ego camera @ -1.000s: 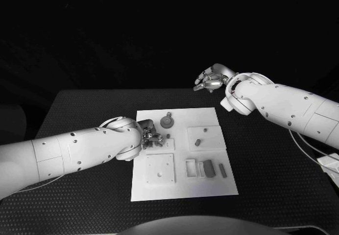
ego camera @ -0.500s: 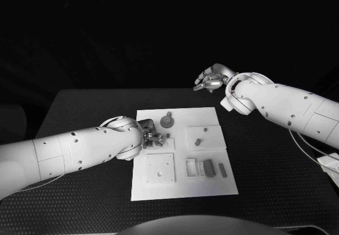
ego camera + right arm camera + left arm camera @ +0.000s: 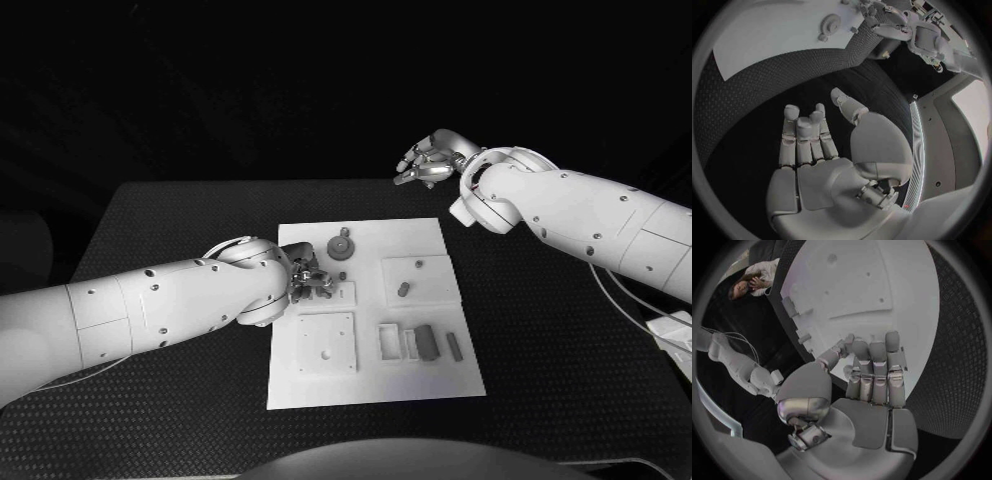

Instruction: Assemble the parts on the task board

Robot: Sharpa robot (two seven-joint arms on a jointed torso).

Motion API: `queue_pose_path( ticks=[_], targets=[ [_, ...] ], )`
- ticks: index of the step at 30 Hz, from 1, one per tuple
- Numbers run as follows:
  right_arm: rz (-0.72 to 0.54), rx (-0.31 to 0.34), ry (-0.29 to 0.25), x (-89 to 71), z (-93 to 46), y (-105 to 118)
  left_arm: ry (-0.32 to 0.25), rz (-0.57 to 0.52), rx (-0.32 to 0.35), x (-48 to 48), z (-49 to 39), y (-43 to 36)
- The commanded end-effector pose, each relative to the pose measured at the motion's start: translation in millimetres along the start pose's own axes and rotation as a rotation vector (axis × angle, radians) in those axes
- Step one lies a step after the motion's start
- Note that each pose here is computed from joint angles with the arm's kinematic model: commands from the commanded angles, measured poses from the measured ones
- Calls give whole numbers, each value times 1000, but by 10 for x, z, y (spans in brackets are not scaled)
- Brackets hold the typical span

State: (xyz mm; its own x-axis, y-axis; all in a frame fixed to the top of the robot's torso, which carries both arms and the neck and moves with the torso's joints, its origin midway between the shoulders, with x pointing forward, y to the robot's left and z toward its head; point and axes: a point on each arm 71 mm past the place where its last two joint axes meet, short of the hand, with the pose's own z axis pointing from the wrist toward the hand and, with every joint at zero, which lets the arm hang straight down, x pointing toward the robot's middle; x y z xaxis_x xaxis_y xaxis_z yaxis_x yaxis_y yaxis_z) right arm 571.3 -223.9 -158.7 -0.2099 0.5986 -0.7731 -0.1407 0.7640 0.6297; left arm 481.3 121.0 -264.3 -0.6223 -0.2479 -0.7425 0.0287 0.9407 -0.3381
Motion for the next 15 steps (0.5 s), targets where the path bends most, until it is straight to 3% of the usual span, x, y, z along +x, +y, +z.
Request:
queue_pose_path(
  ticks=[1, 15],
  targets=[
    [-1, -7, 15, 15, 0, 5, 47, 29, 19, 107, 3, -33],
    [-1, -6, 18, 20, -2, -1, 28, 44, 32, 104, 4, -65]
  ],
)
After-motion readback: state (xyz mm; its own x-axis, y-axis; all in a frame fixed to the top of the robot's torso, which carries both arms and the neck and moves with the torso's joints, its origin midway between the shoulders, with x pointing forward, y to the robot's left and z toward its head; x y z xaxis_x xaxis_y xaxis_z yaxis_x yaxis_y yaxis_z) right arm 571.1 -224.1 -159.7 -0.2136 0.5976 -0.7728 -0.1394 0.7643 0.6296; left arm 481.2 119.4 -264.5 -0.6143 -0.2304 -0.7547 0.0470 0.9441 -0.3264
